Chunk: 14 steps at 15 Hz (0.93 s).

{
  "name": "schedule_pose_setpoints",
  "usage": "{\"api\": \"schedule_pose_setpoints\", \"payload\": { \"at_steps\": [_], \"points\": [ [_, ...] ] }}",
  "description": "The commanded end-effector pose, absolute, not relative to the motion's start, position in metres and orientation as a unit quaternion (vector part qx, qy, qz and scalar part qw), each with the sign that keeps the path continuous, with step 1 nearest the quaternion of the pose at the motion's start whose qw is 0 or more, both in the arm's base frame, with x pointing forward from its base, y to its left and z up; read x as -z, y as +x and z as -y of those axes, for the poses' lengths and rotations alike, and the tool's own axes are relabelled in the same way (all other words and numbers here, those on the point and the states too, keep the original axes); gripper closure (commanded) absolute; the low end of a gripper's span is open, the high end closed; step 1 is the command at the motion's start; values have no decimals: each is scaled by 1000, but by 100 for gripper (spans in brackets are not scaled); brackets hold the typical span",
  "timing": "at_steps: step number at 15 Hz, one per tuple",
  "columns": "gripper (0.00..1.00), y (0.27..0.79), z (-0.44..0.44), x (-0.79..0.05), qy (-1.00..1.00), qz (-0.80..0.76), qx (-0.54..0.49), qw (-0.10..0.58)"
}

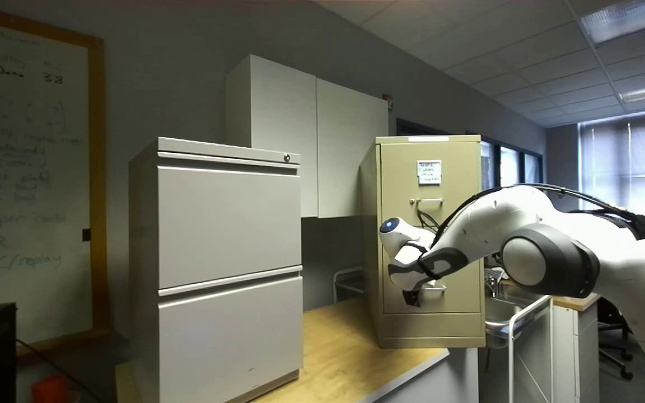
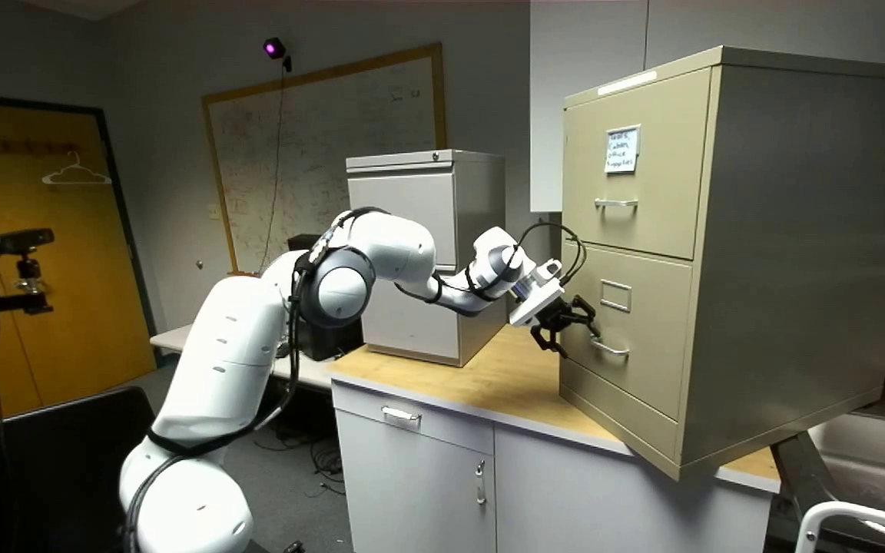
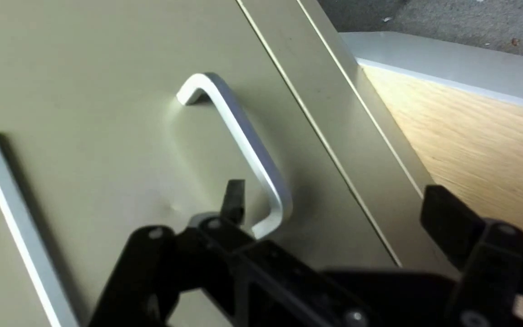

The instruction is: Open the bottom drawer on the beige cabinet

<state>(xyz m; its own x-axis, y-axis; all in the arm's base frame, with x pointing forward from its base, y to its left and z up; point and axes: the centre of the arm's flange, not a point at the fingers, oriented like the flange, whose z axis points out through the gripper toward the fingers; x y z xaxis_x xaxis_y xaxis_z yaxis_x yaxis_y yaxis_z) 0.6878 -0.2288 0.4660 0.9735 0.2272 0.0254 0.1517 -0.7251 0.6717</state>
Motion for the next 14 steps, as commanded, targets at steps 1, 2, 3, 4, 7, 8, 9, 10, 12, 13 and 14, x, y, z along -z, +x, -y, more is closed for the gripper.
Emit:
{"api": "schedule_pose_setpoints", "payload": {
  "at_steps": [1,2,3,4,7,8,9,10,12,13,14],
  "points": [
    [0,713,231,-466,935,-122,-41,331],
    [0,714,234,-462,937,-125,-38,324],
    [0,719,232,-463,937,-126,-35,323],
    [0,721,231,-463,939,-126,-32,318],
    [0,725,240,-454,944,-121,-15,307],
    [0,723,247,-448,945,-117,-8,305],
    [0,723,253,-442,945,-115,-1,306],
    [0,723,258,-437,945,-112,3,308],
    [0,720,272,-421,947,-103,17,303],
    [0,717,275,-423,948,-99,18,302],
    [0,714,278,-423,949,-95,19,299]
  ]
}}
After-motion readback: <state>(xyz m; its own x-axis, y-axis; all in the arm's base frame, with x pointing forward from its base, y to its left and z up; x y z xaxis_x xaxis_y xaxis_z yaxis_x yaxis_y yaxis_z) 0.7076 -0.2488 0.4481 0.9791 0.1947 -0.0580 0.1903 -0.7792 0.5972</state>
